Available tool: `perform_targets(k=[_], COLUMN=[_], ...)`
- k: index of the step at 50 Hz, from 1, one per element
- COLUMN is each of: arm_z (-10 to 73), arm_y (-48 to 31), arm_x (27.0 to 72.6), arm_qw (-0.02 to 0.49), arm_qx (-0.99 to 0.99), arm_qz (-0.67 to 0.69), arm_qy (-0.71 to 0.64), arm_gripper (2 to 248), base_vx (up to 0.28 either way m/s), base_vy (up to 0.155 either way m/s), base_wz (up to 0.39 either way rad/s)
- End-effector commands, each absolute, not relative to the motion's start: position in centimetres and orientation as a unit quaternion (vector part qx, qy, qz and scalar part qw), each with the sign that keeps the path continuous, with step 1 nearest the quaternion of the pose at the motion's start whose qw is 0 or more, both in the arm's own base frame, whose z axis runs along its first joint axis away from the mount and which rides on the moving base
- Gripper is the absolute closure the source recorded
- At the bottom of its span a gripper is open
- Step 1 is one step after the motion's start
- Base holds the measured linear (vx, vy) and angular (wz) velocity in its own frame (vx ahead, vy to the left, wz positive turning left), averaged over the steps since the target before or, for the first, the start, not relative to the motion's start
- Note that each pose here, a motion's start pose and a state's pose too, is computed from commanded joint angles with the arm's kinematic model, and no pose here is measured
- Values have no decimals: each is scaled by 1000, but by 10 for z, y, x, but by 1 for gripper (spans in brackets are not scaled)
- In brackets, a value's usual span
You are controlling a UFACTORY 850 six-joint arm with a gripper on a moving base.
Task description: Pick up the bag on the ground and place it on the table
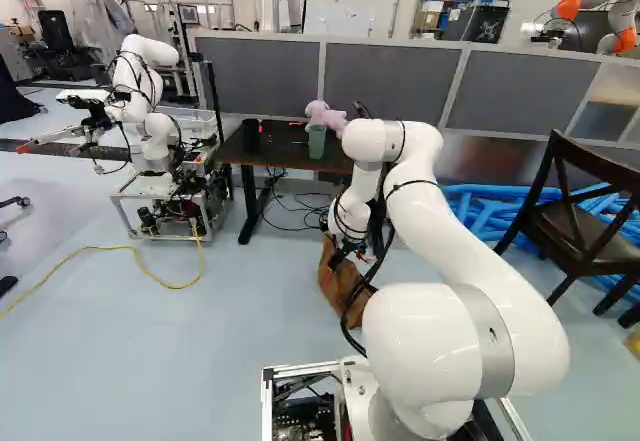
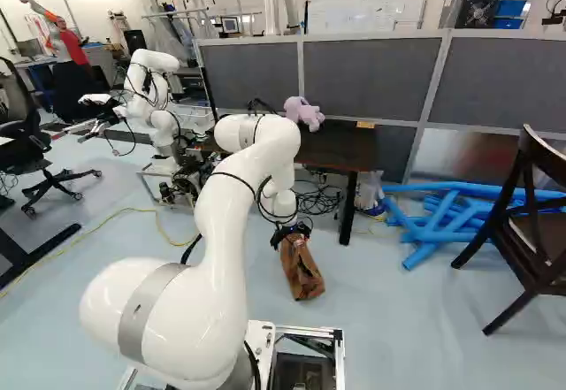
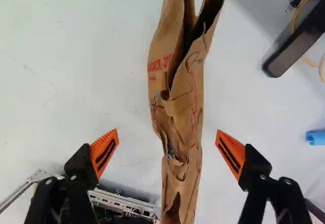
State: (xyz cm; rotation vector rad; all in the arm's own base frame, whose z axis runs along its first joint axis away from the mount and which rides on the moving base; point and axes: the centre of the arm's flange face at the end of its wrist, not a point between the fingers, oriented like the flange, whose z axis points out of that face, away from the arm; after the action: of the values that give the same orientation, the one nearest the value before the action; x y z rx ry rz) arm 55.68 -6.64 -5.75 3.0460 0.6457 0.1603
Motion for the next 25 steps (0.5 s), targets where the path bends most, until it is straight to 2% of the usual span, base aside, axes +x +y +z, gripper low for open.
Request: perform_targets(k=[25], arm_z=[-96], arm_y=[-74], arm_x=[561], arm_qw=[11], arm_qx=[979], arm_qz=[42], arm_qy=[201], arm_gripper=[3], base_vx=[0], base_vy=[0], base_wz=[0])
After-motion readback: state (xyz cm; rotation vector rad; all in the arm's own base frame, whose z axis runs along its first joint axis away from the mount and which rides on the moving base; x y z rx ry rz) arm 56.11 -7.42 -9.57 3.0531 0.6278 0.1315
